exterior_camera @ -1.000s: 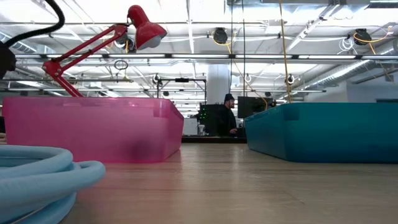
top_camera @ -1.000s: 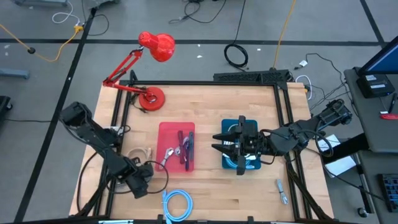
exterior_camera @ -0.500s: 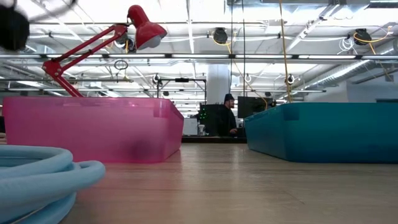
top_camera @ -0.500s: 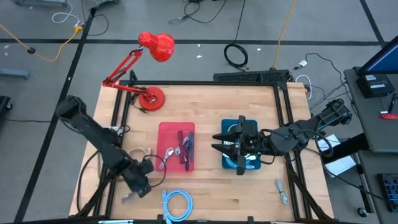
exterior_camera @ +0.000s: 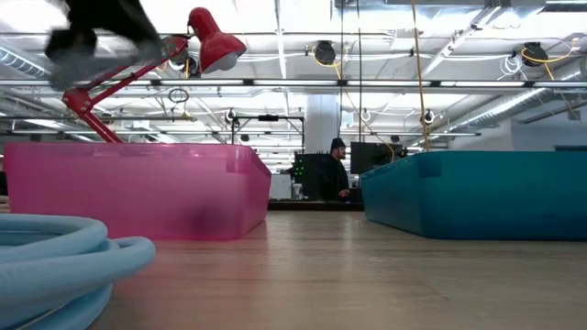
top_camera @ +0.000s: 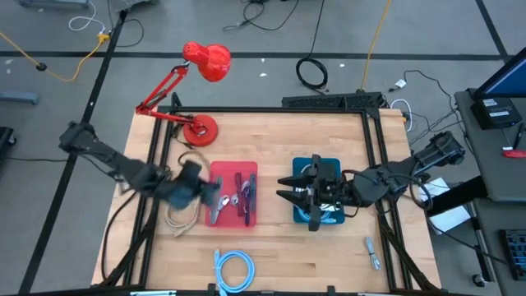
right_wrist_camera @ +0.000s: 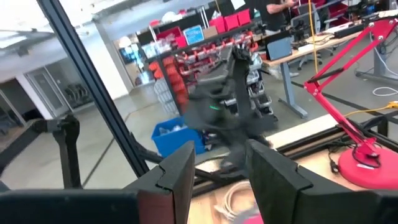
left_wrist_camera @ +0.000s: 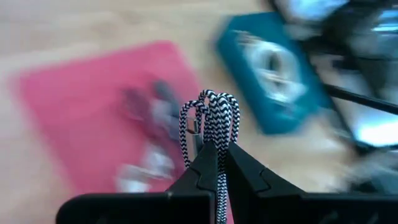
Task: Pick & Place USB Port
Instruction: Put the black and white charger cable into the red bin, then put the light brown HDMI cable into the blue bin
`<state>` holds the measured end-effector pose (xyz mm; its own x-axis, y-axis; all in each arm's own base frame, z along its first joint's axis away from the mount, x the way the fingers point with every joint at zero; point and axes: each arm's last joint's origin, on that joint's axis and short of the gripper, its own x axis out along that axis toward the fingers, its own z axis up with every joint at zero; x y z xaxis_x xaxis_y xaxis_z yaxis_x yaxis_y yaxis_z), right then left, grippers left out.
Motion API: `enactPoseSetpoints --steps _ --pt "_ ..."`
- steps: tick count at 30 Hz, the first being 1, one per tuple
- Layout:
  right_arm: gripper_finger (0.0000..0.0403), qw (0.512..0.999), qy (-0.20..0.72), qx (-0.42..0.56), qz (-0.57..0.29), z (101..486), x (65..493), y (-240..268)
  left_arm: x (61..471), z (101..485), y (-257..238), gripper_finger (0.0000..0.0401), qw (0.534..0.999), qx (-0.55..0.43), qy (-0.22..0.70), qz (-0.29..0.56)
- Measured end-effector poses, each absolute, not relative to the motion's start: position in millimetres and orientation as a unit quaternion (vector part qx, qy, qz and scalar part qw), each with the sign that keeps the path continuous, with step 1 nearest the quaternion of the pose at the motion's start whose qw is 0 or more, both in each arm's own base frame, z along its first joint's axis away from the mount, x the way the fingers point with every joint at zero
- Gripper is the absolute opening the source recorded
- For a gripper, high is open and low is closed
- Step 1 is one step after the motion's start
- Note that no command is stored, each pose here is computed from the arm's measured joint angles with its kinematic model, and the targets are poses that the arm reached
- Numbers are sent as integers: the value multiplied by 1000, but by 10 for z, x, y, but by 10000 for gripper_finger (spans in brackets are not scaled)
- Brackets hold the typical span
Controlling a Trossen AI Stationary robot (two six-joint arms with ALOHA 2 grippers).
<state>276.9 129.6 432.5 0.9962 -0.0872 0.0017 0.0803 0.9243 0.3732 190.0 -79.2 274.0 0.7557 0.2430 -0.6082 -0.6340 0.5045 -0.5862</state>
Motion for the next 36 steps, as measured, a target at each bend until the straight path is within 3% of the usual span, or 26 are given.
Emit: enactPoseSetpoints --steps 5,18,28,33,36 --pt "132 980 -17 196 -40 4257 2790 1311 2088 2527 -368 9 778 -431 305 341" --pt "132 978 -17 205 -33 4258 2772 1348 2427 1984 -266 21 696 -455 429 353" --pt "132 978 -17 206 -31 4258 2768 1357 2506 1948 -271 151 721 -433 439 318" --pt "132 978 -17 207 -31 4258 2768 1357 2586 2106 -239 172 774 -428 387 259" --pt "132 977 -17 208 -31 4258 2768 1357 2648 2355 -237 173 822 -429 328 182"
